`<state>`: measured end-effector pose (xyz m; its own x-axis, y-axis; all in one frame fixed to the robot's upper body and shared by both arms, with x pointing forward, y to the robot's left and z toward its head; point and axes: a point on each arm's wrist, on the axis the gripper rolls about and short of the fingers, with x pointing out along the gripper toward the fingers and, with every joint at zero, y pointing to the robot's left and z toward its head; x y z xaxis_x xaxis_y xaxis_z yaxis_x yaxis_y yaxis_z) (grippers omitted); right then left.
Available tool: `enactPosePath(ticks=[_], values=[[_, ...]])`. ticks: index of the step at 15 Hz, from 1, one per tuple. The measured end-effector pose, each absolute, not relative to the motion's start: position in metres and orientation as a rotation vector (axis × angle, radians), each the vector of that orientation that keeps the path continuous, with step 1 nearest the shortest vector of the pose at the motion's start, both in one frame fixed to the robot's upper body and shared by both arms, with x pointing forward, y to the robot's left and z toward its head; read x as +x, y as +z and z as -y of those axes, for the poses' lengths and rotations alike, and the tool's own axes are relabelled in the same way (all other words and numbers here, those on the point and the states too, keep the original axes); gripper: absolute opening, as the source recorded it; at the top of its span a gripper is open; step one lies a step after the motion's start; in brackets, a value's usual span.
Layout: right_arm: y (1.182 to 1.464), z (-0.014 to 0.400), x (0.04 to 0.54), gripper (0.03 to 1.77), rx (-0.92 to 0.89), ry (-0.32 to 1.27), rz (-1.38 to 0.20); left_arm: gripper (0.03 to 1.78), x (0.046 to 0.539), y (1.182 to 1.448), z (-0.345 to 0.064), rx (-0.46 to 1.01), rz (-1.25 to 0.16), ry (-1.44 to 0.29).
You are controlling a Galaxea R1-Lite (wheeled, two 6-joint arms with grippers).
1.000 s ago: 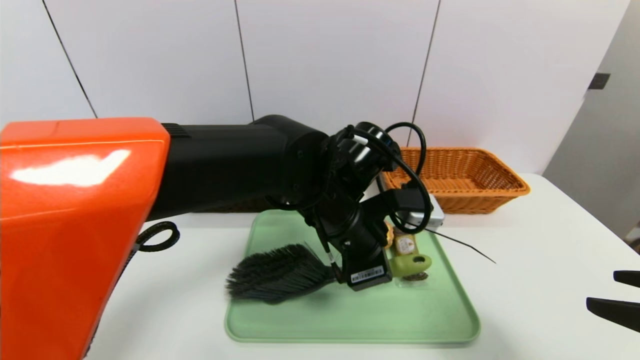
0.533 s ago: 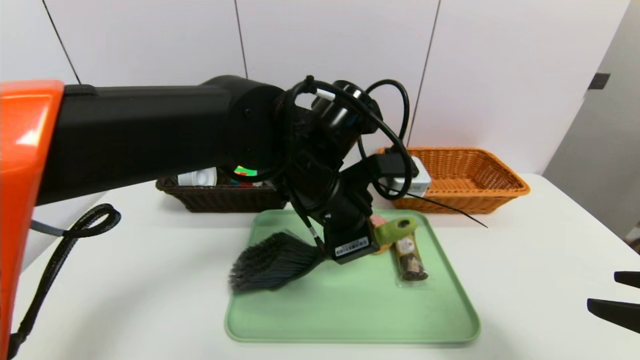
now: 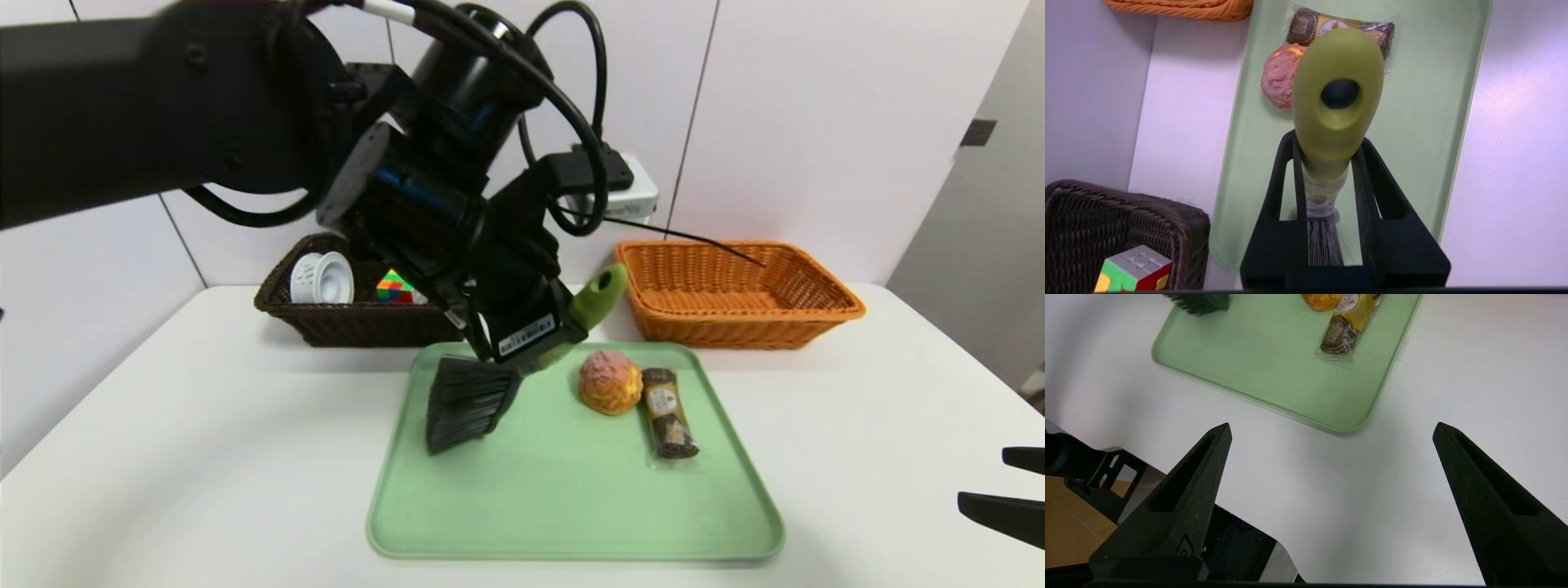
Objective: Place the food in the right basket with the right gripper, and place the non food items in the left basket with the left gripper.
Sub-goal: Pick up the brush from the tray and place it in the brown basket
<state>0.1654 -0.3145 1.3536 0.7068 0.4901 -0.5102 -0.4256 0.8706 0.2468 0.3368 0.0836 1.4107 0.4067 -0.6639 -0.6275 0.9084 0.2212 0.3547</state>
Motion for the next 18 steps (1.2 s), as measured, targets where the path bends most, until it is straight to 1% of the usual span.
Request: enactPosePath(ticks=[5, 10, 18], values=[[1.353, 0.314, 0.169, 1.7, 0.115, 0.516, -0.588, 0.36, 0.317, 1.444, -0.107, 0.677, -0.314, -1.057], [1.352, 0.313, 0.17, 1.7, 0.121, 0.533, -0.595, 0.36, 0.309, 1.469, -0.13, 0.594, -0.248, -0.966], [1.347, 0.313, 0.173, 1.7, 0.122, 0.532, -0.606, 0.36, 0.343, 1.501, -0.187, 0.477, -0.071, -0.679]])
